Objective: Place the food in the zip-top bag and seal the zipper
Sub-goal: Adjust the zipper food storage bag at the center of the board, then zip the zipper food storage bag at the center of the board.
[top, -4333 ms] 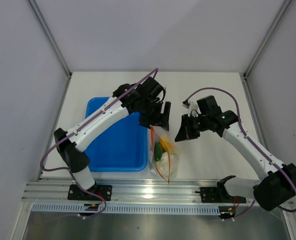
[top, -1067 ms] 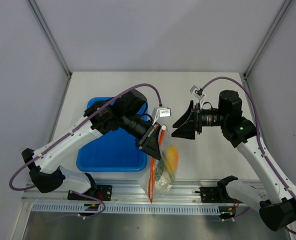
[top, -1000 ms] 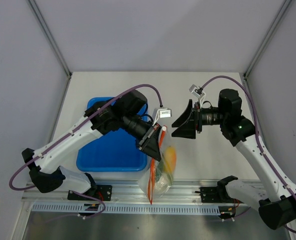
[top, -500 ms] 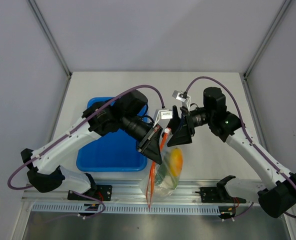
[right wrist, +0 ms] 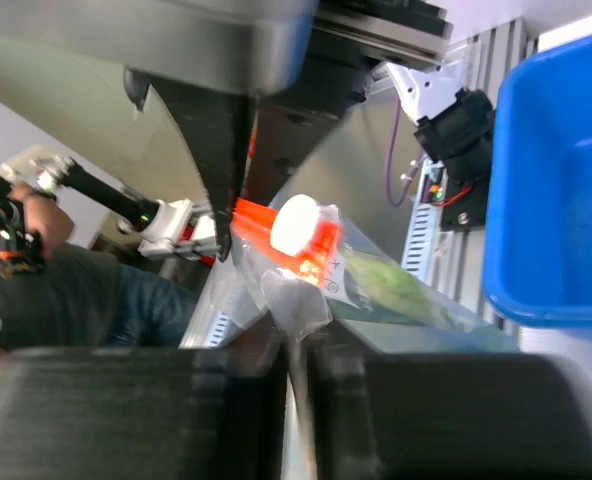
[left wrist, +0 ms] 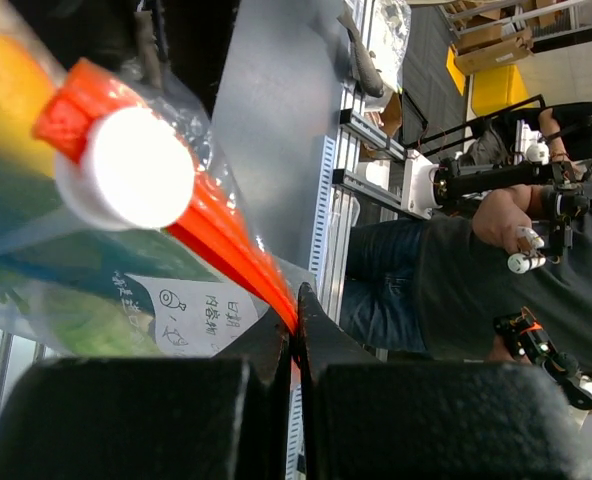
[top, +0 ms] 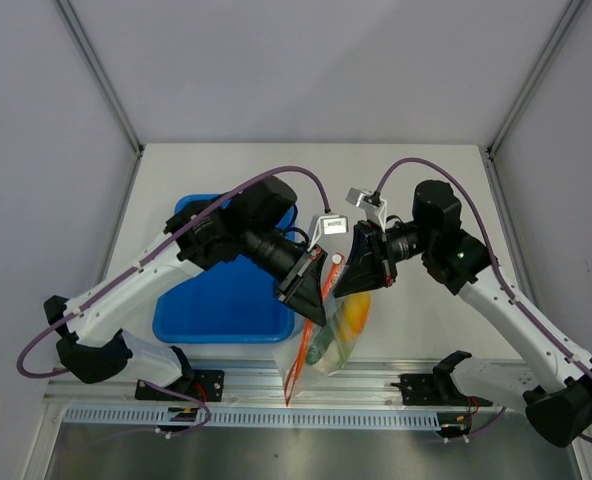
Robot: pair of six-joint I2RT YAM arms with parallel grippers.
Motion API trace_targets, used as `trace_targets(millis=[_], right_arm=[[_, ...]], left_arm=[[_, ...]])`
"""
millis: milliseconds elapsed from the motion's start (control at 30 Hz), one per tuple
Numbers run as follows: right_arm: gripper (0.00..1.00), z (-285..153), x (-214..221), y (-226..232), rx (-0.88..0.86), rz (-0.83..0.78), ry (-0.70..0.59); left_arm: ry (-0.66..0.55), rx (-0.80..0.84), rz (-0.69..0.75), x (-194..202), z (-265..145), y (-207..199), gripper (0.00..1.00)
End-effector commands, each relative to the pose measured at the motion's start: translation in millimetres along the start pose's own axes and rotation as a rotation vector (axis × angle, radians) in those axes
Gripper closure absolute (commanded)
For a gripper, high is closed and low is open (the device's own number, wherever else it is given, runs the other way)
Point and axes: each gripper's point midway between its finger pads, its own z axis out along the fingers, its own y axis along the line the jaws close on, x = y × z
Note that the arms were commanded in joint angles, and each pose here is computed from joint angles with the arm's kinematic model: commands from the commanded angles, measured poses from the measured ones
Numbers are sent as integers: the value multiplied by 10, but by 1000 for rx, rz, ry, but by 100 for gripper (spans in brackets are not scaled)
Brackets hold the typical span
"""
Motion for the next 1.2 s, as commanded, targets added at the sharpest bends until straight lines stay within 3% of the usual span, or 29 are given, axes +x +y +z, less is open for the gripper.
trace_targets(millis=[0,333,433,533,567,667,933,1167], right_arm=[[100,-4,-79,203,-31,-58,-5],[100,-122,308,-621,323,203,-96],[100,-200,474,-793,441,248,-107],[100,-301,607,-913,547,277,-112],[100,-330,637,-937,571,278,-113],[100,-424,721,-981,642,270,-113],[100,-466,753,-939,651,258,-135],[100,-471,701,-899,648,236,-148]], left_arm=[[-19,6,27,-51,-4,-54,99],[-47,-217,-46,-185,207,624,99],[-92,-293,-51,-292,249,870,88],[-173,-340,-41,-453,215,992,65],[-194,-358,-46,-491,204,1034,50],[-255,-350,-40,-632,149,1050,36],[-380,-336,-184,-1019,25,1313,41],[-326,-211,-278,-1122,167,1333,52]])
